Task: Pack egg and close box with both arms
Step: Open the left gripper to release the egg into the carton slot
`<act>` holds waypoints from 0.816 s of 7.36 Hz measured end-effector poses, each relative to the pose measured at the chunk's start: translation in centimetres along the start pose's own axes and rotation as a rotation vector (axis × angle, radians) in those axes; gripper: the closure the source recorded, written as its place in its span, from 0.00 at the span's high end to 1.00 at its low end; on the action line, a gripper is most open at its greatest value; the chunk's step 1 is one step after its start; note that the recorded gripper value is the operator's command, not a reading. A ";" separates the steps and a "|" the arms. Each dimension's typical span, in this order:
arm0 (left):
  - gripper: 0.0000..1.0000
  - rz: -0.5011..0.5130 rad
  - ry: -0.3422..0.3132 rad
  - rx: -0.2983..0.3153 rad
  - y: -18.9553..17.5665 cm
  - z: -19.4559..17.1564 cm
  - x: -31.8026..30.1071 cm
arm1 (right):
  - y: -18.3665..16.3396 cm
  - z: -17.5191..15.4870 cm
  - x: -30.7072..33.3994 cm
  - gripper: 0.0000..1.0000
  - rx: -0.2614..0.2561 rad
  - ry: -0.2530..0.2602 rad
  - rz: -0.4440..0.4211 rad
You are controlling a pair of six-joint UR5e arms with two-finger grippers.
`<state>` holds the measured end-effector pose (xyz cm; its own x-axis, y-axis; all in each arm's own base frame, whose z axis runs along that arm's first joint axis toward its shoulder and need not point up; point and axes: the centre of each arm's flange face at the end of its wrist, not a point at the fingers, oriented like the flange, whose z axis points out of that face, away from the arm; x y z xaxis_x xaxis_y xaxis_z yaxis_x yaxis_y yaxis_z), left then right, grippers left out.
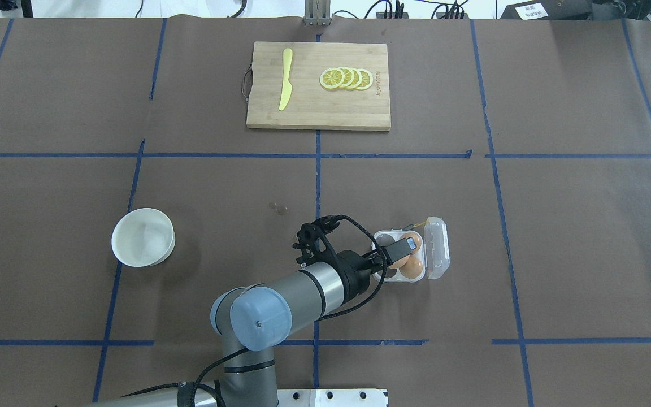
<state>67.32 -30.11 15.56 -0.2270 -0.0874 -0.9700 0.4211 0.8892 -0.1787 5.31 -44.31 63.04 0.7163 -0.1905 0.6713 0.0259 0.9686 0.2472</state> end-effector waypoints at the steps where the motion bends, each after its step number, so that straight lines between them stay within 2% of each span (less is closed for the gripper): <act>1: 0.99 -0.003 0.019 -0.010 -0.5 -0.6 0.9 | 0.0 0.0 0.0 1.00 0.000 0.000 0.000; 6: 0.99 0.032 0.031 -0.051 -4.0 -2.2 1.6 | -0.2 -0.1 -0.1 1.00 0.004 0.000 -0.004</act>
<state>63.31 -32.84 15.07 -0.2418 -0.0448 -0.9693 0.3832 0.9133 -0.1378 5.30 -44.50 62.79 0.7162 -0.1941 0.6703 0.0256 0.9672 0.2527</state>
